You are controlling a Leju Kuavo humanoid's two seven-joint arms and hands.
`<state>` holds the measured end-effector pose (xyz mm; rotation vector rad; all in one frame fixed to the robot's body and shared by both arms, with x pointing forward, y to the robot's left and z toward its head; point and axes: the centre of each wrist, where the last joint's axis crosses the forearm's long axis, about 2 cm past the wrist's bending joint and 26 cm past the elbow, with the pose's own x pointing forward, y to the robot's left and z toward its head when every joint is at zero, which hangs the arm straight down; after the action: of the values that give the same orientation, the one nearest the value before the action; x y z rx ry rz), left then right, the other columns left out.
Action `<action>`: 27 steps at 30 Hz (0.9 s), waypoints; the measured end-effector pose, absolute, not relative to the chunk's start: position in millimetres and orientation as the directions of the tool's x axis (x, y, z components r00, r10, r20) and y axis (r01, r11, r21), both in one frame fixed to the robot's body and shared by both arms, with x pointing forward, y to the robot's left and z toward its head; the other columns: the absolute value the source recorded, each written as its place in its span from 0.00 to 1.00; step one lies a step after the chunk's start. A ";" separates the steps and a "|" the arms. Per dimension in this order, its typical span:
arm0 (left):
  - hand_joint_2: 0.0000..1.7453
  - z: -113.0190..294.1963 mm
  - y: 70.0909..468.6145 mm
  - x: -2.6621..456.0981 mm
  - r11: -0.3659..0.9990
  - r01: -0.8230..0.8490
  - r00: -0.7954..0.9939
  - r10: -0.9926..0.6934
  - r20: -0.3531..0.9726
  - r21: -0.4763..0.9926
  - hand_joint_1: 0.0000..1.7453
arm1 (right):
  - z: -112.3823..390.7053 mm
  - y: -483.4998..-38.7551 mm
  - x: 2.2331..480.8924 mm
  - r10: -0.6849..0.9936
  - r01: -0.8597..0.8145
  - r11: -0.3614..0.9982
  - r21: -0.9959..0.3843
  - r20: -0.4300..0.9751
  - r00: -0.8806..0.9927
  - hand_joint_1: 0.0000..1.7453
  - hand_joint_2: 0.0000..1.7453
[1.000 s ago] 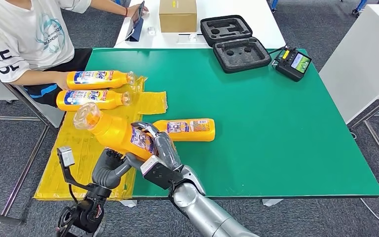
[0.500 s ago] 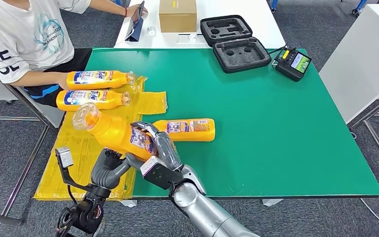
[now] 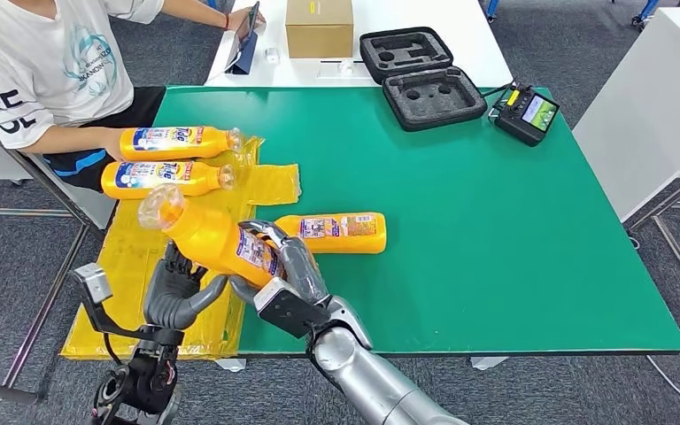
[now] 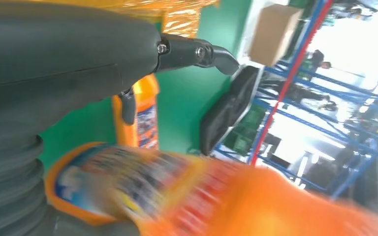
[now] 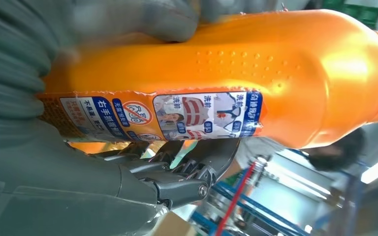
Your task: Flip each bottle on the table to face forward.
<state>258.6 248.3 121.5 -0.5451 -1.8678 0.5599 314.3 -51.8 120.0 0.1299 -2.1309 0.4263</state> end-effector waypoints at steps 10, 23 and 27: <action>1.00 128.0 255.5 262.7 0.847 0.040 -0.409 0.499 0.764 -0.531 0.00 | 110.4 -60.1 312.1 0.092 -0.234 0.938 -0.254 0.838 -0.538 1.00 1.00; 1.00 132.6 268.7 268.8 0.824 0.025 -0.413 0.524 0.745 -0.566 0.00 | 95.2 -72.0 305.2 0.127 -0.223 0.935 -0.275 0.849 -0.514 1.00 1.00; 1.00 132.3 265.2 268.5 0.788 0.110 -0.342 0.603 0.721 -0.606 0.00 | 93.6 -72.4 304.5 0.134 -0.225 0.932 -0.285 0.847 -0.515 1.00 1.00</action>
<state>268.5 265.2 132.3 -0.5426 -1.8765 0.5590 304.5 -72.4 93.6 0.0650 -2.0650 0.4434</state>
